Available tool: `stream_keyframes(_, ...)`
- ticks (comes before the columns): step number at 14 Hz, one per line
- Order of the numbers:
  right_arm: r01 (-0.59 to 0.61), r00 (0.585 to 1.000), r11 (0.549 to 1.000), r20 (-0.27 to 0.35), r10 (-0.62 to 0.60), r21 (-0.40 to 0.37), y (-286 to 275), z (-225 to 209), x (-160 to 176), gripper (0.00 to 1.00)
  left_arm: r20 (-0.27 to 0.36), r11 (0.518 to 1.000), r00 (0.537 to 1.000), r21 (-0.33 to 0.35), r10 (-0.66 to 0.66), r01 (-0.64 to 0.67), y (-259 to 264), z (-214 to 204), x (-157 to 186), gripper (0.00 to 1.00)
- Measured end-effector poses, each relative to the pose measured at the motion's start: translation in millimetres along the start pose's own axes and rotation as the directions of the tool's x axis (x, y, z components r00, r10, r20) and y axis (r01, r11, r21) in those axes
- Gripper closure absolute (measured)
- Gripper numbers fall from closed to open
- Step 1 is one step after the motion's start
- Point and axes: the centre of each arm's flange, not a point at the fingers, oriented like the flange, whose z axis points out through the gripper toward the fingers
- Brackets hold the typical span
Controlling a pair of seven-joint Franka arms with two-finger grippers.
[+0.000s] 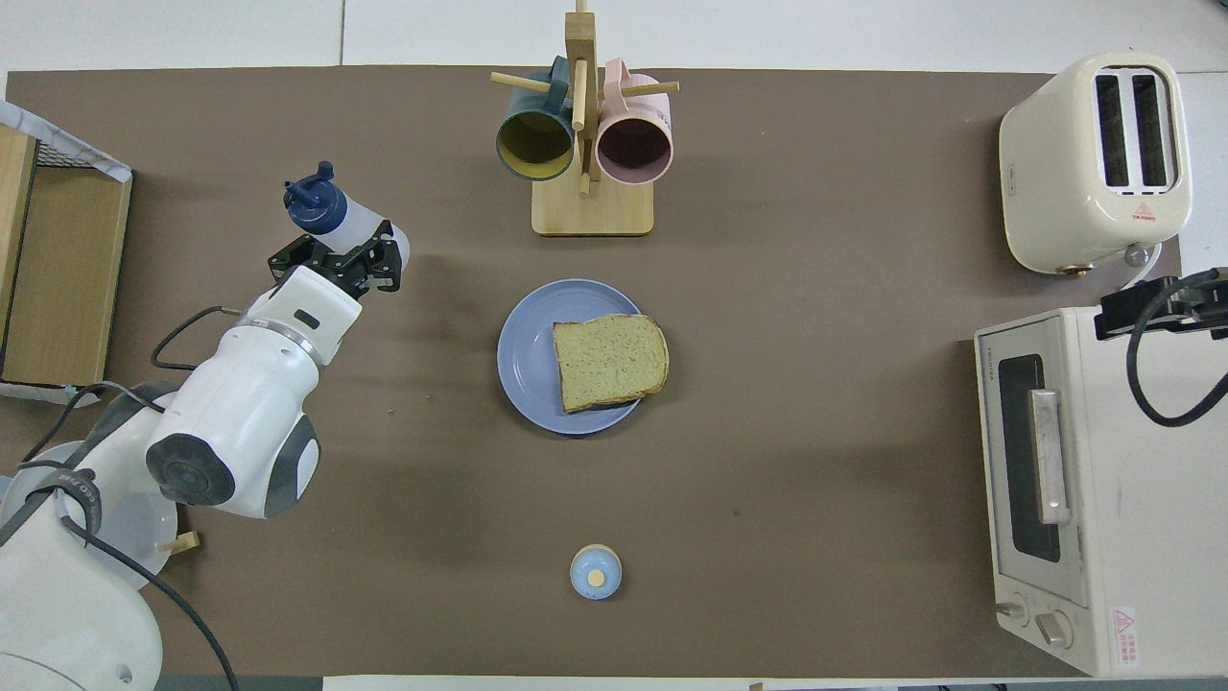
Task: Put bread on plate and add seasoning
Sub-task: 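Lower the blue-capped bottle upright onto the table with the left gripper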
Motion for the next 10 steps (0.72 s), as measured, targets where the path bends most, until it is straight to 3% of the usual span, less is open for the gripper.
stream_keyframes(10, 0.000, 1.000, 1.000, 0.000, 0.000, 0.000, 0, 0, 0, 0.00, 0.064, 0.998, 0.996, 0.001, 0.058, -0.058, 4, 32, -28, 0.53)
